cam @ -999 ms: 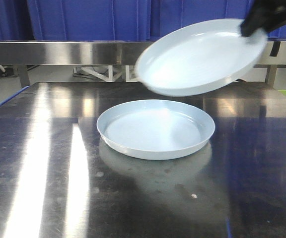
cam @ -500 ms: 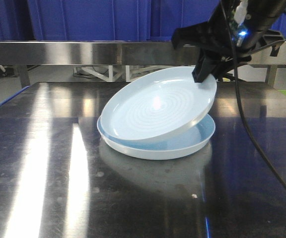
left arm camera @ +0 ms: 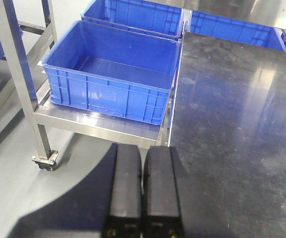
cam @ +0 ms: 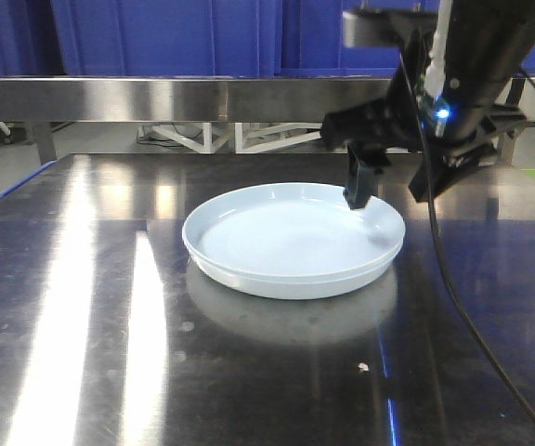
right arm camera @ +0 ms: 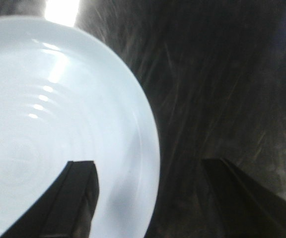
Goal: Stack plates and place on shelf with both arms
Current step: 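Lower the plate onto the center plate and open the right gripper, then grip the rim of the stacked plates with the right gripper and lift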
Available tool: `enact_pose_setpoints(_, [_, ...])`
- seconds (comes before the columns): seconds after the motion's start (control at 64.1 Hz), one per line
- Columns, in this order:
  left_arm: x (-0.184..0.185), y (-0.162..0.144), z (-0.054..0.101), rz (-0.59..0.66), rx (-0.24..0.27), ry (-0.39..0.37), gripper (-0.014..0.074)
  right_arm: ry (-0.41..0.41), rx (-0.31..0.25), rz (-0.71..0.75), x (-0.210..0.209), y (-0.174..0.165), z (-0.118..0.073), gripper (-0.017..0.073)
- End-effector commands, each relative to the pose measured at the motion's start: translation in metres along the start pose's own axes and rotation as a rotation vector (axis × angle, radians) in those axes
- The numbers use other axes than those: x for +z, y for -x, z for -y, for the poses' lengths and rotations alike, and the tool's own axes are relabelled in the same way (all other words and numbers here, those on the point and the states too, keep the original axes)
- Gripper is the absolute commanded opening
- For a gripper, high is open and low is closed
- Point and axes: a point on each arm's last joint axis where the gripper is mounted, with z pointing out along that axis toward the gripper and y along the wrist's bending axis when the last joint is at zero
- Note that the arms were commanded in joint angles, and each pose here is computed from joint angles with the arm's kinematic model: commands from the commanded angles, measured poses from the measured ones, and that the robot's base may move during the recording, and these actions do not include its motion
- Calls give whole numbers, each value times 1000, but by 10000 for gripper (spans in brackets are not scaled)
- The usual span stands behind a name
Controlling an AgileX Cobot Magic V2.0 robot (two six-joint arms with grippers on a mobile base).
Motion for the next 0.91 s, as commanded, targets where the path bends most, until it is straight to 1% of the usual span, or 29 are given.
enact_pose_setpoints(0.0, [-3,15,3,101,-14,-28,83,18,-10,90,-14,15,-2,488])
enact_pose_setpoints(0.125, [-3,15,3,101,-14,-28,83,14,-11,67,-5,13,-2,443])
enact_pose_setpoints(0.281, [-3,15,3,101,-14,-28,83,10,-12,47,3,10,-2,412])
enact_pose_setpoints(0.359, [-3,15,3,101,-14,-28,83,11,-12,50,4,11,-2,365])
enact_pose_setpoints(0.39, [-3,15,3,101,-14,-28,83,13,-12,55,4,11,-2,307])
enact_pose_setpoints(0.406, [-3,15,3,101,-14,-28,83,13,-12,56,4,11,-3,295])
enact_pose_setpoints(0.453, [-3,15,3,101,-14,-28,83,15,-12,62,4,12,-3,187])
enact_pose_setpoints(0.5, [-3,15,3,101,-14,-28,83,17,-13,71,3,13,-3,39])
enact_pose_setpoints(0.515, [-3,15,3,101,-14,-28,83,17,-12,75,3,14,-3,32])
enact_pose_setpoints(0.562, [-3,15,3,101,-14,-28,83,19,-14,90,0,17,-3,72])
enact_pose_setpoints(0.64, [-3,15,3,101,-14,-28,83,21,-23,130,-10,25,-4,47])
enact_pose_setpoints(0.765, [-3,15,3,101,-14,-28,83,26,-34,234,-38,40,-3,50])
enact_pose_setpoints(0.812, [-3,15,3,101,-14,-28,83,26,-37,295,-53,45,0,50])
enact_pose_setpoints(0.89, [-3,15,3,101,-14,-28,83,20,-17,377,-75,50,11,50])
